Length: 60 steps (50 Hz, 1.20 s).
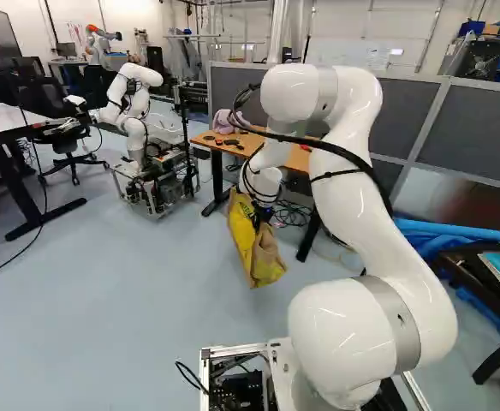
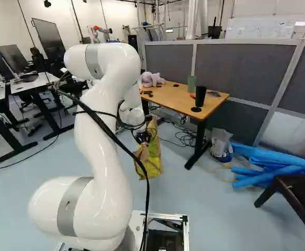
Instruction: Pick up the bag on the ground and place it on the table
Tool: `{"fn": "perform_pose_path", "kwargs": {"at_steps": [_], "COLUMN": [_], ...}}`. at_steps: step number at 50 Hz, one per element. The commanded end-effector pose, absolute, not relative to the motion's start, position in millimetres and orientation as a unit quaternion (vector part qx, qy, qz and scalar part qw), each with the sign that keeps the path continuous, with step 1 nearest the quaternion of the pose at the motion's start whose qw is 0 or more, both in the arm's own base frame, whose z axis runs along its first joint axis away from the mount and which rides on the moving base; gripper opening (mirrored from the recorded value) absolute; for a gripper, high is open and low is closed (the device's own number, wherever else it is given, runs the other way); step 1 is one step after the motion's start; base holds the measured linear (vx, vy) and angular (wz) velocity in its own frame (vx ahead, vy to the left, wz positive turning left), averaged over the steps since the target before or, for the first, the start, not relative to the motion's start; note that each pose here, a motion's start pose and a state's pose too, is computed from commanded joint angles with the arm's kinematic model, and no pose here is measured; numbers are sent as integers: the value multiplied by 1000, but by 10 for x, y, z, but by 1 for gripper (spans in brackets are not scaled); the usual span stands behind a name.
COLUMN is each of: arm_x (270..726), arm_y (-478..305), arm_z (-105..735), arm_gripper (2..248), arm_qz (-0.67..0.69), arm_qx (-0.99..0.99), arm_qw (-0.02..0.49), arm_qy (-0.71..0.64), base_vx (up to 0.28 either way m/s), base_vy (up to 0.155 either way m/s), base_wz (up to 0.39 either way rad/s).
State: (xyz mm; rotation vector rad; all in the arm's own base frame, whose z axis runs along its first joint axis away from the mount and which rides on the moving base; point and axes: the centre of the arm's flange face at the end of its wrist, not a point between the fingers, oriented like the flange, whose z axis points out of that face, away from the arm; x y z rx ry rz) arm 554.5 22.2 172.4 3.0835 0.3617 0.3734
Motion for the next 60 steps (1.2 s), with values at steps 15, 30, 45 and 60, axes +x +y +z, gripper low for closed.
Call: {"fn": "perform_pose_path", "kwargs": {"at_steps": [15,30,45,60], "arm_x": [5568,5594,5614,5619], "arm_y": [208,195,182,173], "arm_z": [1933,2141,2350,2550], "arm_gripper": [28,28,28,28], "arm_qz": [123,127,129,124], "arm_qx": [986,985,985,986], "arm_qw": [4,1,-3,-10], "arm_qy": [114,113,112,112], "base_vx": [0,0,0,0], "base_vy": [0,0,0,0], "base_wz": [0,0,0,0]}}
